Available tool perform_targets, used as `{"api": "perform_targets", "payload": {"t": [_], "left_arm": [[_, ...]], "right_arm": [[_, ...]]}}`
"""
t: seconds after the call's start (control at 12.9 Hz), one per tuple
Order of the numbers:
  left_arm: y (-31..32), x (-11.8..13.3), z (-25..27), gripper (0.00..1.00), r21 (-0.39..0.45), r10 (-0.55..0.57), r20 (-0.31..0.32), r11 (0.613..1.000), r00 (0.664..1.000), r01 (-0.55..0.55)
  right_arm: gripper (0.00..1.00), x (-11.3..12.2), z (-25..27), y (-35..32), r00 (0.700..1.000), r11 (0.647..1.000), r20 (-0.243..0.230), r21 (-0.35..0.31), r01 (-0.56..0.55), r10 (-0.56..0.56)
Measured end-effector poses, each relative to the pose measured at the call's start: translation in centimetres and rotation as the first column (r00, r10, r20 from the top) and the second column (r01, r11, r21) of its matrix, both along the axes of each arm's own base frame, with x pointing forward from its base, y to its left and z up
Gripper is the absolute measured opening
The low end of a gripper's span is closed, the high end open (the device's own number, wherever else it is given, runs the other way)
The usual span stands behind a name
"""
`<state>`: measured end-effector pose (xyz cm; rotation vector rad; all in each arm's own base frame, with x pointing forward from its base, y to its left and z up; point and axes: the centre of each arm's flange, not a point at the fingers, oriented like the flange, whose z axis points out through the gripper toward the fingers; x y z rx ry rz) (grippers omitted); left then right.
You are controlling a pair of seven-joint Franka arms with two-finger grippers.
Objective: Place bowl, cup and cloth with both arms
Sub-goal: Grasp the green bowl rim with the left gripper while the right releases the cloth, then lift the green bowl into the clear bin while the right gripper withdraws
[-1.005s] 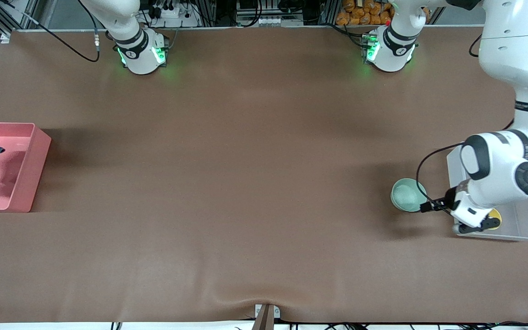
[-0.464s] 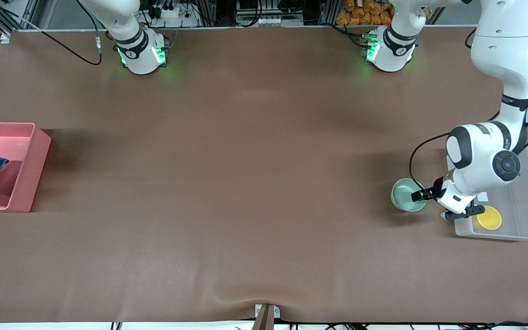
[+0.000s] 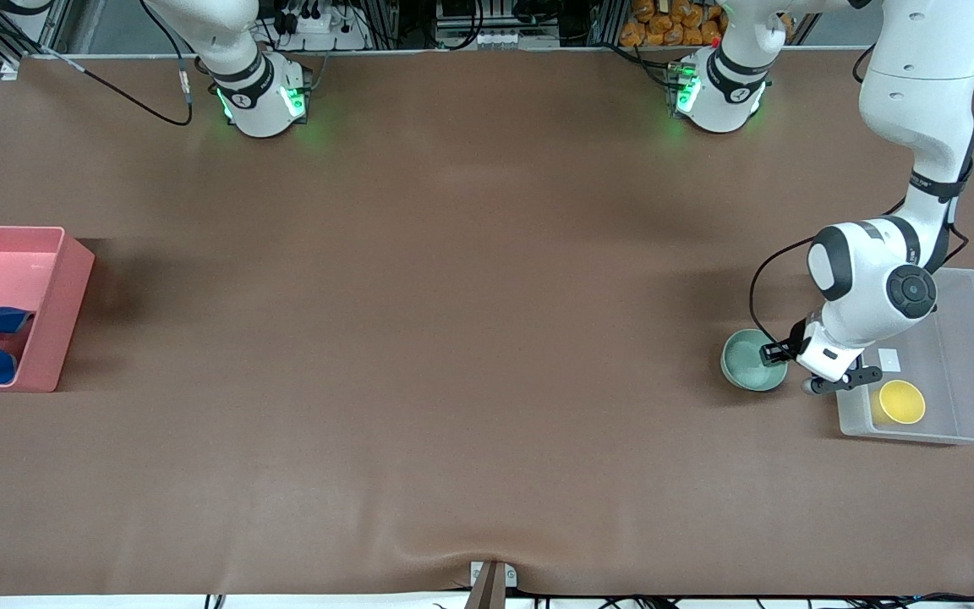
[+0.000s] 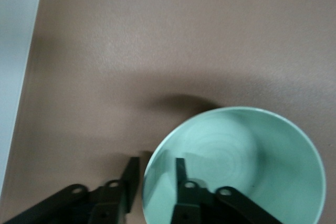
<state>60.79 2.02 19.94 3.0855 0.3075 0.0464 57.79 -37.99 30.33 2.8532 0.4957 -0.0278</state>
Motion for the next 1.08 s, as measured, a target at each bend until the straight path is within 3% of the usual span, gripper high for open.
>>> {"api": "perform_targets", "payload": {"t": [0.23,0.77,0.93,1.08], "left_arm": [[-0.1,1.0,1.8,0.03,-0.004,-0.003,0.017,1.0,1.0,0.003],[2.1,4.2,9.9,0.03,-0.029,0.005,-0.048,1.0,0.999,-0.006],[6.2,3.9,14.4,0.03,-0.028,-0.036,-0.06,0.999,0.998,0.034],[12.0,2.0,17.1,0.03,-0.02,-0.088,-0.075,0.996,0.993,0.086]], "right_arm": [[0.02,0.2,-1.4,0.1,1.0,1.0,-0.001,0.006,-0.002,0.002],[0.02,0.6,-4.1,0.7,1.0,1.0,-0.013,0.023,-0.013,0.013],[0.02,0.5,-4.6,0.7,1.0,0.999,-0.014,0.031,-0.008,0.008],[0.04,0.5,-5.0,0.7,1.0,0.999,-0.017,0.038,-0.002,0.002]]}}
